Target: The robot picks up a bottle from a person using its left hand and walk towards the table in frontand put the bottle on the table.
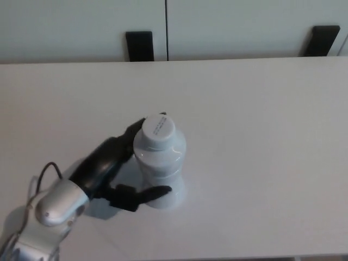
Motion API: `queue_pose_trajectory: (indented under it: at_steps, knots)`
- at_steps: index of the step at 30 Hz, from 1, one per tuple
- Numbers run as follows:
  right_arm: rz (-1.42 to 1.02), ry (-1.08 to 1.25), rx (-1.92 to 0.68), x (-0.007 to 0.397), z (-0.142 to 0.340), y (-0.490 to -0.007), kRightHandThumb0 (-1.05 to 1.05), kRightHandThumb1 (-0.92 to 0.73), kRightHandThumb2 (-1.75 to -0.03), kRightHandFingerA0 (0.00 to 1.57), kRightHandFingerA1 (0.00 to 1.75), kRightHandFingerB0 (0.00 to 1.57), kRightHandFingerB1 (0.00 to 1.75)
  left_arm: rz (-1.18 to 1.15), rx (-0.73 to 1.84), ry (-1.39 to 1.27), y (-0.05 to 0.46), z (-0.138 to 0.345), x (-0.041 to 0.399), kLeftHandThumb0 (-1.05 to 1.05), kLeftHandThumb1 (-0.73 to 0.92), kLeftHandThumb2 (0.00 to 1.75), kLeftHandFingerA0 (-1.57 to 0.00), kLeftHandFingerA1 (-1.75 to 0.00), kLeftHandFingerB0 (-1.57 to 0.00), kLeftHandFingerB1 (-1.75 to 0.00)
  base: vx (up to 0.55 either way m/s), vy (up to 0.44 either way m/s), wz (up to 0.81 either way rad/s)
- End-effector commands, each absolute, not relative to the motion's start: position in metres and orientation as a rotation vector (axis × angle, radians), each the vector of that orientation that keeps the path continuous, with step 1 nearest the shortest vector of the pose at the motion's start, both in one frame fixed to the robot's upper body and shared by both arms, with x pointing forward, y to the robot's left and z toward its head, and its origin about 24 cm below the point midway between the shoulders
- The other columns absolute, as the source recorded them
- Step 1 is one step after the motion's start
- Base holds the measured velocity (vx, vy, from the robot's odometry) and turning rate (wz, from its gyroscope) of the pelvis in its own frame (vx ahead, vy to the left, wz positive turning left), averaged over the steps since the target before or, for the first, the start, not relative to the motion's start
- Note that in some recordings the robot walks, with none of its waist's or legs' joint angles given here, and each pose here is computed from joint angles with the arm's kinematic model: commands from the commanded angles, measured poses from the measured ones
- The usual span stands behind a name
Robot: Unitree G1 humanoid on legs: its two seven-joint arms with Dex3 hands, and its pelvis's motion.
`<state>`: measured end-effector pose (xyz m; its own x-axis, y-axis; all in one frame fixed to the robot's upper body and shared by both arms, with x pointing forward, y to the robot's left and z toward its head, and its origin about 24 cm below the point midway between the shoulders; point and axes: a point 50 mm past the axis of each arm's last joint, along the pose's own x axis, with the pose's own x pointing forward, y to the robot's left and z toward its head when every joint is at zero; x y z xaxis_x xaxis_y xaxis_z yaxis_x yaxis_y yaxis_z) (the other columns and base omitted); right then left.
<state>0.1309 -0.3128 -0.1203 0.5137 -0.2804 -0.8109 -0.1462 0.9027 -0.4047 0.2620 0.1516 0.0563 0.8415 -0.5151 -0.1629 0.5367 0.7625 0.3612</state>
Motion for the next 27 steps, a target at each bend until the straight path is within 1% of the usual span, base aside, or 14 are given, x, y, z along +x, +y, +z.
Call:
queue_pose_trajectory:
  at_steps: [1,9,10,11,14,15,17,18,19,21,22,25,26,27]
  knots:
    - [-0.066,1.053,-0.476,0.13,-0.119,-0.315,-0.4,-0.55,-0.78,0.62,0.56,0.48,0.5,-0.544,0.487,0.044,0.183,0.07,0.261,-0.78,0.41,0.72,0.0,0.0,0.0,0.0,0.0,0.0,0.0]
    - [-0.045,1.06,-0.484,0.129,-0.12,-0.315,-0.4,-0.55,-0.78,0.62,0.55,0.47,0.49,-0.458,0.472,0.057,0.241,0.088,0.257,-0.8,0.45,0.78,0.0,0.0,0.0,0.0,0.0,0.0,0.0]
    - [-0.052,1.061,-0.472,0.129,-0.12,-0.315,-0.41,-0.54,-0.78,0.62,0.55,0.47,0.49,-0.398,0.428,0.079,0.26,0.09,0.25,-0.77,0.43,0.77,0.0,0.0,0.0,0.0,0.0,0.0,0.0]
    - [-0.053,1.061,-0.471,0.129,-0.12,-0.315,-0.42,-0.54,-0.78,0.63,0.56,0.47,0.49,-0.378,0.416,0.08,0.266,0.091,0.246,-0.75,0.47,0.55,0.0,0.0,0.0,0.0,0.0,0.0,0.0]
    - [-0.053,1.067,-0.468,0.127,-0.12,-0.316,-0.42,-0.52,-0.76,0.63,0.56,0.47,0.49,-0.315,0.35,0.039,0.286,0.09,0.223,-0.66,0.46,0.55,0.0,0.0,0.0,0.0,0.0,0.0,0.0]
    - [-0.052,1.068,-0.468,0.126,-0.12,-0.317,-0.41,-0.52,-0.76,0.62,0.55,0.47,0.49,-0.278,0.295,0.016,0.29,0.087,0.21,-0.59,0.39,0.7,0.0,-0.06,0.0,0.0,0.0,0.0,0.0]
    - [-0.047,1.07,-0.471,0.126,-0.12,-0.317,-0.41,-0.52,-0.76,0.62,0.55,0.47,0.49,-0.204,0.18,-0.034,0.294,0.085,0.183,-0.54,0.36,0.66,0.0,-0.07,0.0,-0.02,0.0,0.0,0.0]
    - [-0.04,1.072,-0.485,0.126,-0.12,-0.317,-0.42,-0.53,-0.76,0.62,0.55,0.46,0.49,-0.18,0.084,-0.04,0.293,0.083,0.171,-0.39,0.3,0.68,0.0,-0.27,-0.04,-0.27,0.0,0.0,0.0]
    - [-0.035,1.078,-0.488,0.125,-0.121,-0.316,-0.42,-0.53,-0.76,0.62,0.55,0.46,0.49,-0.184,0.045,-0.041,0.291,0.083,0.161,-0.35,0.45,0.54,-0.09,-0.31,-0.12,-0.25,0.0,0.0,0.0]
    - [-0.035,1.09,-0.491,0.121,-0.122,-0.316,-0.42,-0.53,-0.77,0.63,0.56,0.46,0.49,-0.214,-0.012,-0.045,0.288,0.082,0.148,-0.36,0.46,0.6,-0.17,-0.38,-0.16,-0.31,0.0,0.0,0.0]
    - [-0.033,1.097,-0.498,0.119,-0.122,-0.317,-0.41,-0.54,-0.77,0.63,0.55,0.46,0.49,-0.287,-0.124,-0.03,0.279,0.083,0.129,-0.25,0.5,0.55,-0.36,-0.4,-0.3,-0.32,0.0,0.0,0.0]
    - [-0.033,1.108,-0.504,0.118,-0.122,-0.319,-0.41,-0.56,-0.78,0.61,0.55,0.45,0.49,-0.426,-0.327,-0.024,0.263,0.088,0.102,-0.33,0.42,0.61,-0.34,-0.45,-0.31,-0.39,0.0,0.0,0.0]
    - [-0.029,1.105,-0.503,0.117,-0.122,-0.319,-0.34,-0.65,-0.59,0.66,0.44,0.49,0.38,-0.491,-0.318,-0.064,0.255,0.096,0.088,-0.33,0.41,0.6,-0.36,-0.46,-0.31,-0.39,0.0,0.0,0.0]
    - [-0.027,1.104,-0.503,0.116,-0.122,-0.319,-0.34,-0.65,-0.59,0.66,0.44,0.49,0.38,-0.516,-0.312,-0.081,0.252,0.099,0.082,-0.33,0.41,0.6,-0.36,-0.46,-0.31,-0.39,0.0,0.0,0.0]
